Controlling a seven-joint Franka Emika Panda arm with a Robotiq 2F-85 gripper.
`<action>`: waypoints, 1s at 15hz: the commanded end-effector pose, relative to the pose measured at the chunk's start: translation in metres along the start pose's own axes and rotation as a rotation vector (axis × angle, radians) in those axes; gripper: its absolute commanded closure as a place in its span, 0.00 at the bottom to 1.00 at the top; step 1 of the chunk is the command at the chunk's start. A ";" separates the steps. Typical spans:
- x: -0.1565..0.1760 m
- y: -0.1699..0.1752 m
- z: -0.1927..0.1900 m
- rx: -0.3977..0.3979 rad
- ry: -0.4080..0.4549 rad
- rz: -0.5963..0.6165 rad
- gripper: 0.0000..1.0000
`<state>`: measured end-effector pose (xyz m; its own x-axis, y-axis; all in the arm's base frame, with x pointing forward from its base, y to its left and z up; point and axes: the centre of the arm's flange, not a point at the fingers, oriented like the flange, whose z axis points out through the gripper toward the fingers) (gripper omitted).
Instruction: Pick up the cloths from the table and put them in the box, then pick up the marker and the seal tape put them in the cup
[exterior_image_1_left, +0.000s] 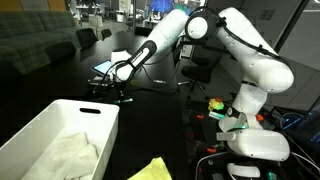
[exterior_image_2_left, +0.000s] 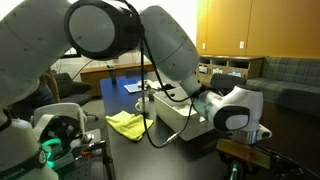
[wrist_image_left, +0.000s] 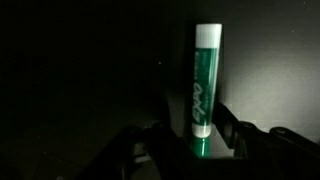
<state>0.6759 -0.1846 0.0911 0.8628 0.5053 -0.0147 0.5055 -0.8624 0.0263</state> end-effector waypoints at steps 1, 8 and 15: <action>0.002 0.003 -0.011 -0.019 -0.007 -0.013 0.80; 0.002 0.005 -0.028 -0.072 -0.037 -0.047 0.93; 0.002 -0.010 -0.070 -0.128 -0.029 -0.035 0.95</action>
<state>0.6859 -0.1867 0.1299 0.8404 0.5405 -0.0404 0.5411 -0.8322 0.1215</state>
